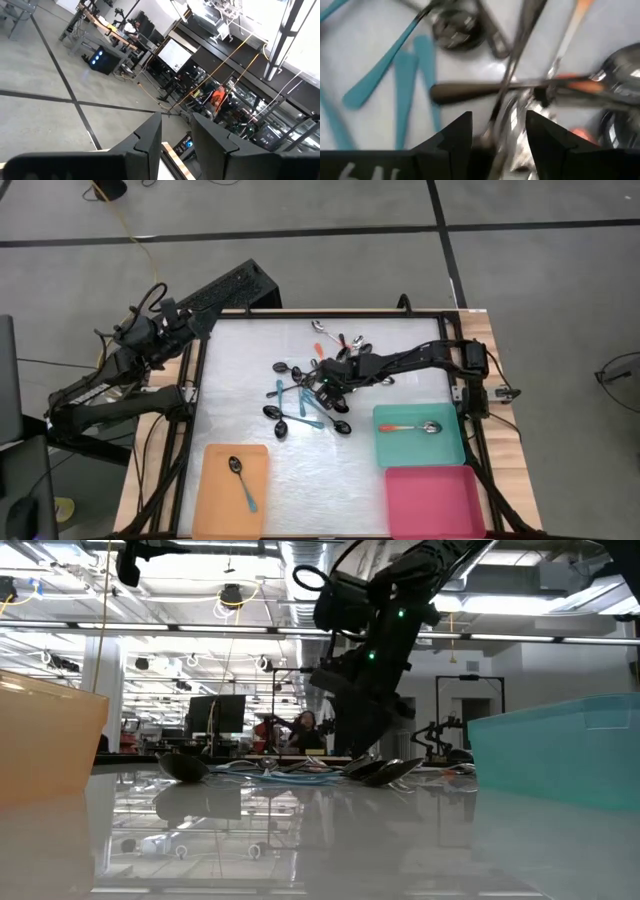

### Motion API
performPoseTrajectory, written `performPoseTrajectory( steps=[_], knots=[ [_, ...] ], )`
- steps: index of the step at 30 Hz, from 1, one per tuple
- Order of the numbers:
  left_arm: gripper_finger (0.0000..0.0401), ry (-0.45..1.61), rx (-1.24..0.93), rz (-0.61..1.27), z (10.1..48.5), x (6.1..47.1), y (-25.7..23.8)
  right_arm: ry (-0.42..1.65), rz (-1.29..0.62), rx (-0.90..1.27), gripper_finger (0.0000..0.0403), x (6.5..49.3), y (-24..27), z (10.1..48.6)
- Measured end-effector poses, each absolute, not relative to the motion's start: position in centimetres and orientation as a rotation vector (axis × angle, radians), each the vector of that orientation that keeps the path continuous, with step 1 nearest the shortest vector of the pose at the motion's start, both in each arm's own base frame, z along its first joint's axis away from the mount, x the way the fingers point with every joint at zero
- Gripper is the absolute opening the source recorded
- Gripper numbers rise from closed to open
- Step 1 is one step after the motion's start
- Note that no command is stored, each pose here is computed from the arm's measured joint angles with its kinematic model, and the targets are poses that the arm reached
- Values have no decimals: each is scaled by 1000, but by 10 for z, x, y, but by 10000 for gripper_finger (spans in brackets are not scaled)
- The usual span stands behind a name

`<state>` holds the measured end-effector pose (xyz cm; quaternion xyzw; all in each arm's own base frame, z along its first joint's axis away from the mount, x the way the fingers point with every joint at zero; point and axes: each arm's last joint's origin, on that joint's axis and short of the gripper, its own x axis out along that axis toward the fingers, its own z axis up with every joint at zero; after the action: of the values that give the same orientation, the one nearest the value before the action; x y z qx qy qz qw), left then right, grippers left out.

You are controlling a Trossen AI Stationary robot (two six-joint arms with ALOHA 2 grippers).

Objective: Sort silverware by color (type)
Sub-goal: Put the black spoon into the pink bin

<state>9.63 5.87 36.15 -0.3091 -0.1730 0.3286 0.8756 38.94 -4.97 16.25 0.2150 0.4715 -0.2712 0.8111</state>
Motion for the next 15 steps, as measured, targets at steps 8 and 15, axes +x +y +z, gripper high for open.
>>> performPoseTrajectory(
  steps=[8, 15],
  knots=[
    [90, -352, -648, 689, 361, 99, 60, 996, -599, 484, 194, 381, -58, 147],
    [90, -353, -649, 689, 361, 99, 60, 970, -593, 498, 194, 382, -52, 138]
  ],
)
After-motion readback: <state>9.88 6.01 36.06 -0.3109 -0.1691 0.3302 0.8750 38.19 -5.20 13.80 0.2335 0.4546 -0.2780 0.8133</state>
